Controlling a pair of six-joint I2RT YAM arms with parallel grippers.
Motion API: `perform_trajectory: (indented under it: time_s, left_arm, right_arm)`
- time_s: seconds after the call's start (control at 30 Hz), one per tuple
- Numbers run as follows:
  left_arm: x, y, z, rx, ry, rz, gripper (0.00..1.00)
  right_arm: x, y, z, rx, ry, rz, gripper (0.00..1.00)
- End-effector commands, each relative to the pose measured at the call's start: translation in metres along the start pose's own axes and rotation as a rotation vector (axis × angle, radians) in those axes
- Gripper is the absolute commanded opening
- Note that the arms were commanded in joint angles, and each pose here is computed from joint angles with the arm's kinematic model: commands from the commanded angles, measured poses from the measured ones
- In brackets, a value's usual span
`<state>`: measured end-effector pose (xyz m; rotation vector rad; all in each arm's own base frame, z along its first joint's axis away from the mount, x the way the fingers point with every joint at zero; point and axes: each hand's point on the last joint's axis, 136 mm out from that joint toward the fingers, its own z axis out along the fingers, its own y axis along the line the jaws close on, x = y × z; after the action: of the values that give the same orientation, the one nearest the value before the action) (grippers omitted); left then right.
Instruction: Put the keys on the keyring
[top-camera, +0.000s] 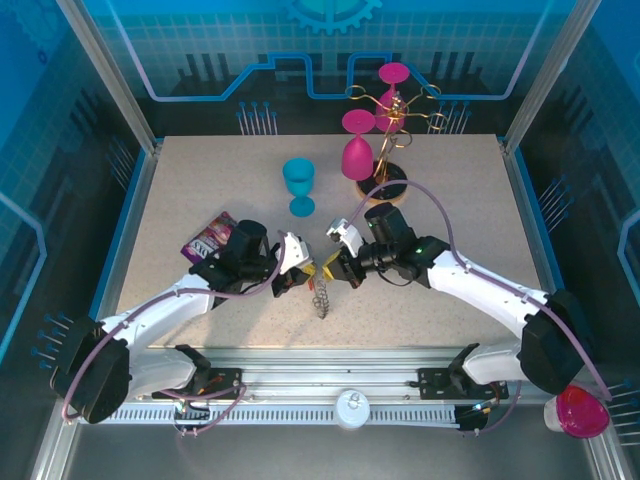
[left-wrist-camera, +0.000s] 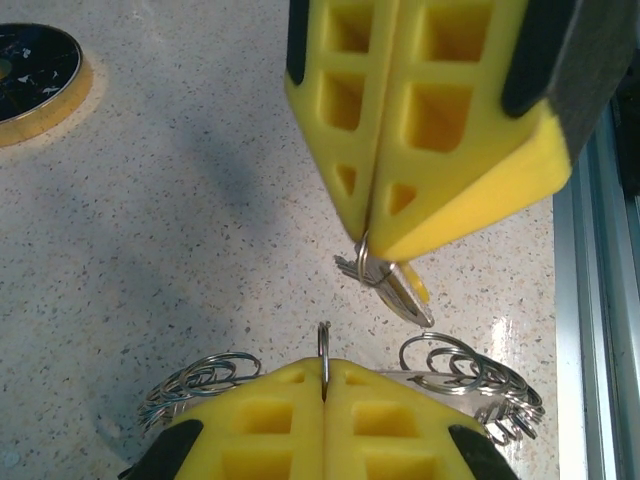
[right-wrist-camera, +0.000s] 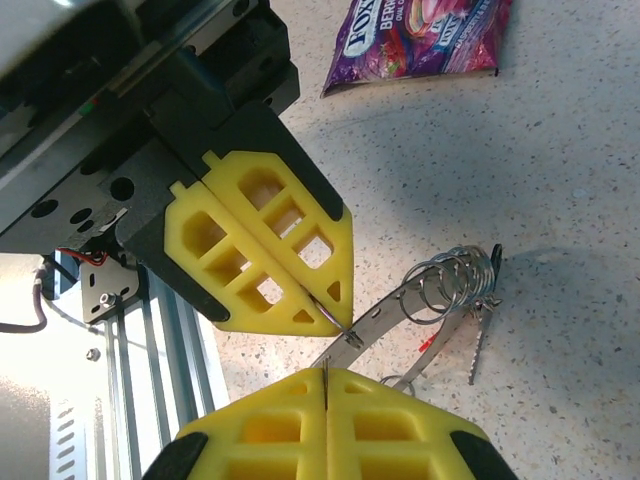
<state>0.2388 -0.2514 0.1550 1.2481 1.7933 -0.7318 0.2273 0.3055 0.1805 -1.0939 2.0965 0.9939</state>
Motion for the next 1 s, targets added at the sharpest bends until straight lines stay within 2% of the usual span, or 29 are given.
perform_trajectory:
  time_s: [0.0, 0.57, 0.97]
  left_arm:
    - [-0.01, -0.008, -0.001, 0.022, -0.047, 0.075, 0.0]
    - [-0.009, -0.012, -0.001, 0.032, -0.048, 0.121, 0.0]
    - [-0.009, -0.018, -0.001, 0.038, -0.046, 0.183, 0.0]
  right_arm:
    - [-0.003, 0.003, 0.004, -0.045, -0.012, -0.007, 0.0]
    - [-0.001, -0.007, 0.011, -0.012, -0.001, 0.022, 0.0]
    - [0.0, -0.032, 0.012, 0.099, 0.013, 0.12, 0.0]
